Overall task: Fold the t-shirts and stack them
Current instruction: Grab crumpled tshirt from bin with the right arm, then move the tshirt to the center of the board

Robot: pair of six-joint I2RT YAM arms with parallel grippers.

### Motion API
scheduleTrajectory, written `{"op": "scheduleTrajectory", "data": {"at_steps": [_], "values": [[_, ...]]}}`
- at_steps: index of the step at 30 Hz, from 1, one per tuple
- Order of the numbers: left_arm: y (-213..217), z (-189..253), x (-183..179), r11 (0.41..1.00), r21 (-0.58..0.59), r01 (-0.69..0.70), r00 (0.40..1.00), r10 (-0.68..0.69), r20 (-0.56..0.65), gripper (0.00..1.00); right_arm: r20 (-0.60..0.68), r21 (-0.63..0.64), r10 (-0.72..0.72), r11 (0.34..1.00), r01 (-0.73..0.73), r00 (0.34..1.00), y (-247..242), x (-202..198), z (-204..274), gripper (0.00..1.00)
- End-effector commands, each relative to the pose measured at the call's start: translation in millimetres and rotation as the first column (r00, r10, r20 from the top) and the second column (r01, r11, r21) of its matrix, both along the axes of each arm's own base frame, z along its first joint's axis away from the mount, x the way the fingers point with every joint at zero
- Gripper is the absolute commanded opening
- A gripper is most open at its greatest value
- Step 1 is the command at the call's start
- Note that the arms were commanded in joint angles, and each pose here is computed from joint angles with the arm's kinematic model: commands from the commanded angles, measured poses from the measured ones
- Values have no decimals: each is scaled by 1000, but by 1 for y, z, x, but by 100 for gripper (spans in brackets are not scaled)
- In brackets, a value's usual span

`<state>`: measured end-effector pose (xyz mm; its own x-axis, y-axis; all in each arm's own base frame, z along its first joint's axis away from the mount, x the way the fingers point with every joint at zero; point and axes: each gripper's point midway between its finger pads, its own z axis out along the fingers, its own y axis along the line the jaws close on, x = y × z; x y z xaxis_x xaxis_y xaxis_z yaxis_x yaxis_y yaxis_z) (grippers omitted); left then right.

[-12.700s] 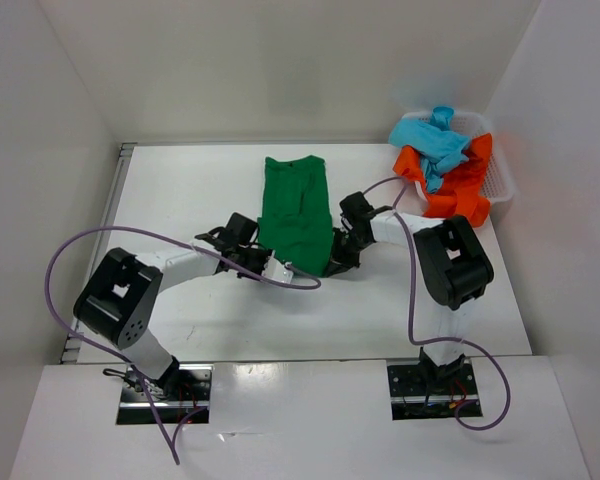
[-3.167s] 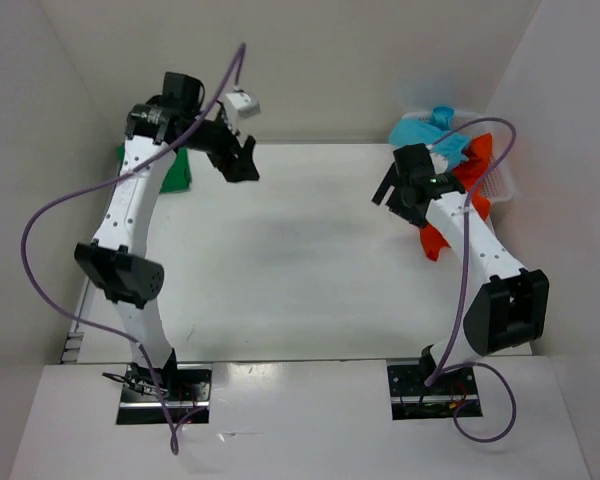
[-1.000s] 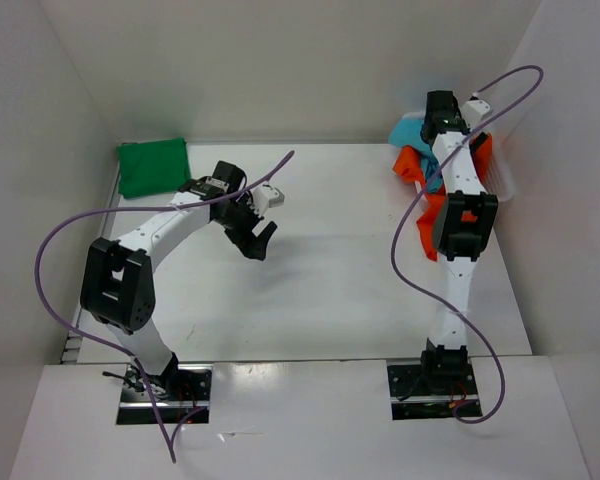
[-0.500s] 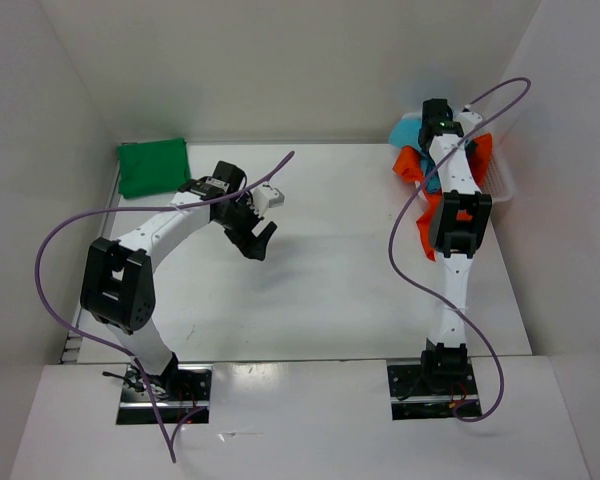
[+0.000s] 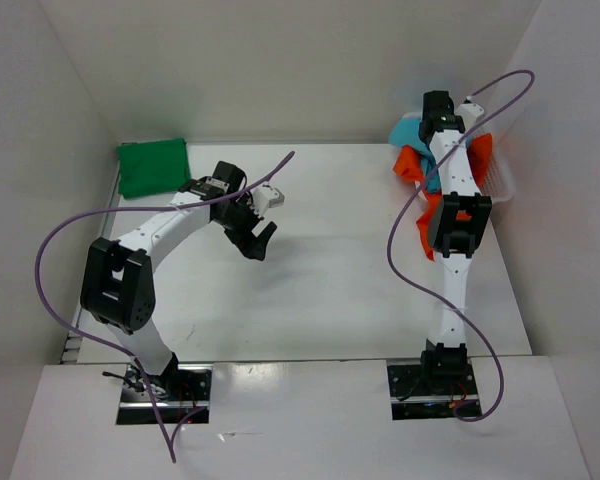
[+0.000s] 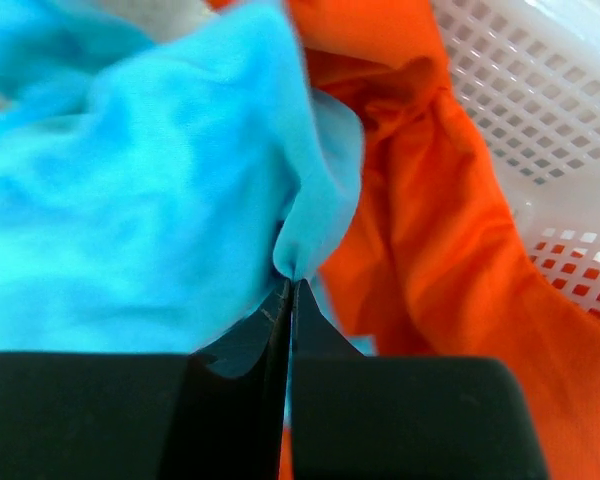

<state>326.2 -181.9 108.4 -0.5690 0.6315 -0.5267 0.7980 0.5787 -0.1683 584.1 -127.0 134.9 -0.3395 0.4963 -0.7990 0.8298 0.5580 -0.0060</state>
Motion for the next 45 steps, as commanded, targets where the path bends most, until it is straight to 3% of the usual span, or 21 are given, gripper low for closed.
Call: {"op": "scheduleTrajectory", "data": {"at_steps": [1,8,16,20,21,24,26,28,30,31,32,33,34,37,40,42,43,44,45], "values": [[-4,10,2,999,-13,32,999,-32,33,100,231,-24,39,999,-34,972,32,6,114,0],[4,27,0,1000,4,15,996,-15,87,100,428,-5,36,999,-38,903,86,-12,202,0],[19,55,8,998,-42,-38,988,44,148,100,644,-38,138,988,-148,753,143,-75,336,0],[44,74,23,985,-107,-134,975,150,165,100,741,-110,292,941,-321,604,181,-139,421,0],[48,81,26,982,-128,-142,971,163,177,100,748,-171,404,883,-436,526,210,-149,440,0],[76,96,34,956,-191,-224,951,257,174,100,764,-277,550,752,-599,337,259,-198,482,0],[92,107,40,936,-233,-262,934,307,183,100,758,-313,600,679,-664,256,280,-221,492,0],[117,112,44,909,-265,-322,911,374,175,100,753,-317,624,620,-717,206,303,-235,492,0],[136,125,45,888,-278,-367,881,428,201,100,721,-307,653,600,-739,231,311,-228,474,0],[140,125,45,884,-278,-377,877,437,201,100,693,-264,659,611,-746,294,314,-219,450,0],[142,129,44,883,-272,-382,870,443,217,100,670,-246,666,616,-749,327,316,-214,436,9],[146,134,43,879,-276,-388,861,453,231,100,638,-235,685,609,-758,352,320,-208,420,26],[148,139,41,879,-273,-391,854,457,249,100,560,-219,723,600,-770,404,327,-197,386,57],[150,145,34,878,-267,-397,842,464,274,100,385,-155,791,564,-811,476,345,-177,303,89],[157,143,27,876,-233,-422,829,477,292,100,299,-75,820,529,-845,488,356,-171,240,100],[158,137,21,878,-217,-427,832,476,286,100,280,0,843,478,-878,459,364,-185,206,100],[160,139,17,880,-202,-429,830,473,296,100,303,11,852,445,-896,427,370,-189,201,100],[161,136,15,878,-191,-439,831,477,285,100,321,56,877,360,-931,358,384,-202,192,100],[162,139,13,884,-188,-428,831,467,303,100,280,112,905,302,-947,322,387,-215,157,100]]}}
